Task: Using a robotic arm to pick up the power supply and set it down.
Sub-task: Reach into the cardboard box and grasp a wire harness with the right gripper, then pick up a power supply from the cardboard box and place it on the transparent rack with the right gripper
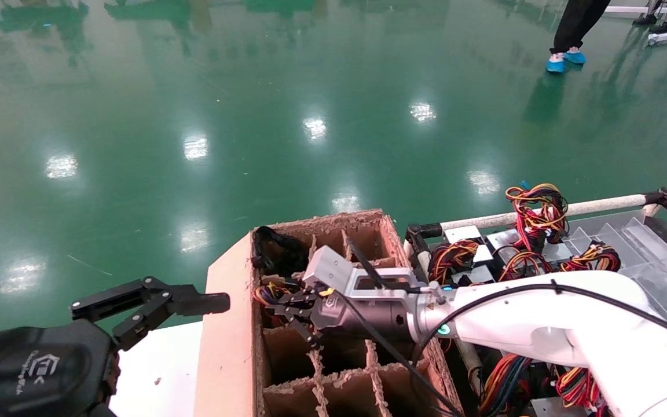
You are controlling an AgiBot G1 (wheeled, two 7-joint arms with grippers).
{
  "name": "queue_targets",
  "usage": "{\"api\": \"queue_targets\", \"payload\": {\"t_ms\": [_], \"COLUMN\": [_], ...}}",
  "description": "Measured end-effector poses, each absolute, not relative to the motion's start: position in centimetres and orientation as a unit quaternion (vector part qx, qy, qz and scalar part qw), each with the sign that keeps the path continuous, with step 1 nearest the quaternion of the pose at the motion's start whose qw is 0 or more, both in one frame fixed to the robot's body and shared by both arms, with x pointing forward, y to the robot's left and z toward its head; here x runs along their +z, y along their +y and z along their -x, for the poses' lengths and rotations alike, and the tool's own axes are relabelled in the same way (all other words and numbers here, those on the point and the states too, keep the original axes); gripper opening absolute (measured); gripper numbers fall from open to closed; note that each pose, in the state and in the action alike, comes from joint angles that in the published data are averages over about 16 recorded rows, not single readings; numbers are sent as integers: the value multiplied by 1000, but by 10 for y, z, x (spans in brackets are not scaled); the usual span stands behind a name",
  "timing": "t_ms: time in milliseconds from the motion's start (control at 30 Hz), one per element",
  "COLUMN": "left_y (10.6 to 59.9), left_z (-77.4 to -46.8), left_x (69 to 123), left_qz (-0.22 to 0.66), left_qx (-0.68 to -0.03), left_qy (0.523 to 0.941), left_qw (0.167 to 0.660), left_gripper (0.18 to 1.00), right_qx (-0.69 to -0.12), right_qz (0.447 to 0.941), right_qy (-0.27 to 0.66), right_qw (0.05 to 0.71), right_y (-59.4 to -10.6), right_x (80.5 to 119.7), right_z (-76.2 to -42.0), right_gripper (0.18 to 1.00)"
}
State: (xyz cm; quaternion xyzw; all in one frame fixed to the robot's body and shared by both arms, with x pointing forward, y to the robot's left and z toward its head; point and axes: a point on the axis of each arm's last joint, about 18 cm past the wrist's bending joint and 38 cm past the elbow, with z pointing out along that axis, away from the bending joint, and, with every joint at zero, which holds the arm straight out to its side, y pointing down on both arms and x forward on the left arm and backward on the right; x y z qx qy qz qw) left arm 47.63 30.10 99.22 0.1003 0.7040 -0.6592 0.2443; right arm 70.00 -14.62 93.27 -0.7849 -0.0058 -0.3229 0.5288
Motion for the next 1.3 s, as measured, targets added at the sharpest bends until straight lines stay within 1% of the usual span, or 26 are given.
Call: {"api": "queue_targets", "payload": {"t_ms": [200, 367, 600, 767, 1000, 1300], "left_y": [301, 301, 301, 301, 301, 301], "left_z": [-476, -476, -476, -476, -476, -476], "left_x": [992, 992, 992, 992, 992, 992], "left_qz": [-100, -100, -100, -100, -100, -100], "left_qx": [-659, -659, -659, -659, -659, -659], "left_qy": [704, 704, 704, 704, 704, 704], "left_qw": [244, 244, 244, 244, 244, 244], "left_gripper": [1000, 1001, 1001, 1001, 1001, 1001], "right_qx": [-319, -316, -317, -331, -370, -442], "right_qz": [770, 751, 718, 700, 686, 688], "right_qy": [-13, -23, -47, -68, -87, -70], "right_qw": [553, 579, 618, 629, 621, 571], "right_y": [-157, -170, -195, -220, -267, -346], "right_x": [949, 970, 1015, 1053, 1103, 1146], "right_z": [-689, -675, -647, -623, -584, -528], "right_gripper": [202, 198, 196, 196, 196, 195]}}
